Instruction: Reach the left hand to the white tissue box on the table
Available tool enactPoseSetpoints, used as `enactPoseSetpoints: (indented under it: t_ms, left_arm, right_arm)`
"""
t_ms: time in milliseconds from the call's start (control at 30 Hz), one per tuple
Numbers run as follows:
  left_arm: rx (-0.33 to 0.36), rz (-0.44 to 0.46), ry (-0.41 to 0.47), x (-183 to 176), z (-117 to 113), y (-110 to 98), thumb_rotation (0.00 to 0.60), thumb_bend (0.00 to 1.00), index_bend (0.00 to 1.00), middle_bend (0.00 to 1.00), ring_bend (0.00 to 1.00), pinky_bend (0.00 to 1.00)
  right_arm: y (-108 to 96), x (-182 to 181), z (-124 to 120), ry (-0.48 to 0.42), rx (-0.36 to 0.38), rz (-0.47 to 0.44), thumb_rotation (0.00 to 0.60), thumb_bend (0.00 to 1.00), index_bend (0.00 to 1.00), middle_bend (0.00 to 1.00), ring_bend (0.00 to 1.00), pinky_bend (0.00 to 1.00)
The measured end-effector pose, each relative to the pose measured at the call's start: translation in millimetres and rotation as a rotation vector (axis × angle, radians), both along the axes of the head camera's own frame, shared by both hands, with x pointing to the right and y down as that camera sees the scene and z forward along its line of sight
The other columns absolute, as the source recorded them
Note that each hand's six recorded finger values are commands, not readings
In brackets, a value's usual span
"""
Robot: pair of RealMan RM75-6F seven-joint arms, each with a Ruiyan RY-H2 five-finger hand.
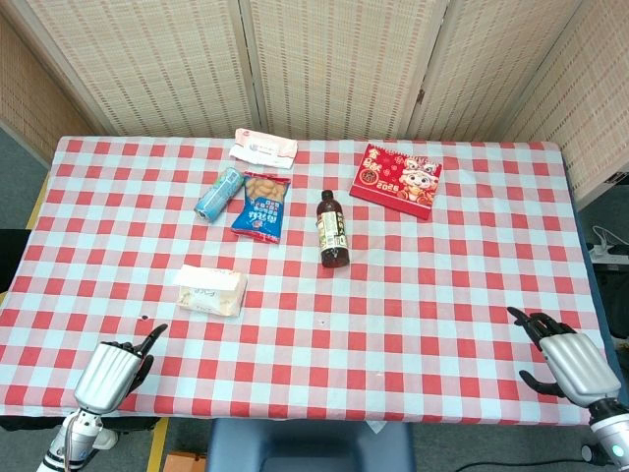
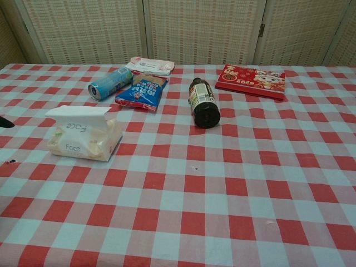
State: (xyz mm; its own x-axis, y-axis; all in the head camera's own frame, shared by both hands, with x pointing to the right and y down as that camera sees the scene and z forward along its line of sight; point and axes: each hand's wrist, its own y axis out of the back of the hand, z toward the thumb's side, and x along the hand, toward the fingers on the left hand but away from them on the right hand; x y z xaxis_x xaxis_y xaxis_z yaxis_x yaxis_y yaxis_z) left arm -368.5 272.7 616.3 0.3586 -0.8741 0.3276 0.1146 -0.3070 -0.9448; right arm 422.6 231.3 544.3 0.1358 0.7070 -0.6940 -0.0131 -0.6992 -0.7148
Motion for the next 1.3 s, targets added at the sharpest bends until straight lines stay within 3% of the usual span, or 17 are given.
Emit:
enactPoseSetpoints:
  t_ms: [300, 567, 800, 1033, 1300]
  left_arm:
    - [0.01, 0.006, -0.002, 2.3, -0.4, -1.0, 0.6, 0.52, 0.21, 0.84, 0.85, 0.95]
    - [0.067, 0.044, 0.011, 21.6, 4.7, -20.7, 0.6, 0.51, 0.25, 0.88, 0.87, 0.94]
    - [0.076, 0.119, -0.024, 55.7, 35.7, -49.3, 0.6, 0.51, 0.27, 0.91, 0.89, 0.95]
    - [0.099, 0.117, -0.057, 83.5, 69.8, -80.3, 0.6, 0.51, 0.24, 0.91, 0.9, 0.95]
    - [0.126, 0.129, -0.085, 103.8, 90.2, -100.7, 0.6, 0.51, 0.24, 0.91, 0.9, 0.95]
  right_arm:
    - [-0.1, 0.5, -1.8, -0.004, 0.008, 0.0, 0.6, 0.19, 0.0, 0.21, 0.11, 0.28]
    - [0.8, 1.2, -1.2, 0.007, -0.004, 0.001, 0.6, 0.19, 0.0, 0.21, 0.11, 0.28]
    - [0.0, 2.1, 0.0, 0.008, -0.008, 0.004, 0.6, 0.19, 0.0, 0.21, 0.11, 0.28]
    - [-1.1, 3.1, -0.1, 0.01, -0.009, 0.009, 0.6, 0.19, 0.0, 0.21, 0.11, 0.28]
    - [-0.8, 2.9, 0.7, 0.013, -0.015, 0.007, 0.6, 0.19, 0.0, 0.21, 0.11, 0.28]
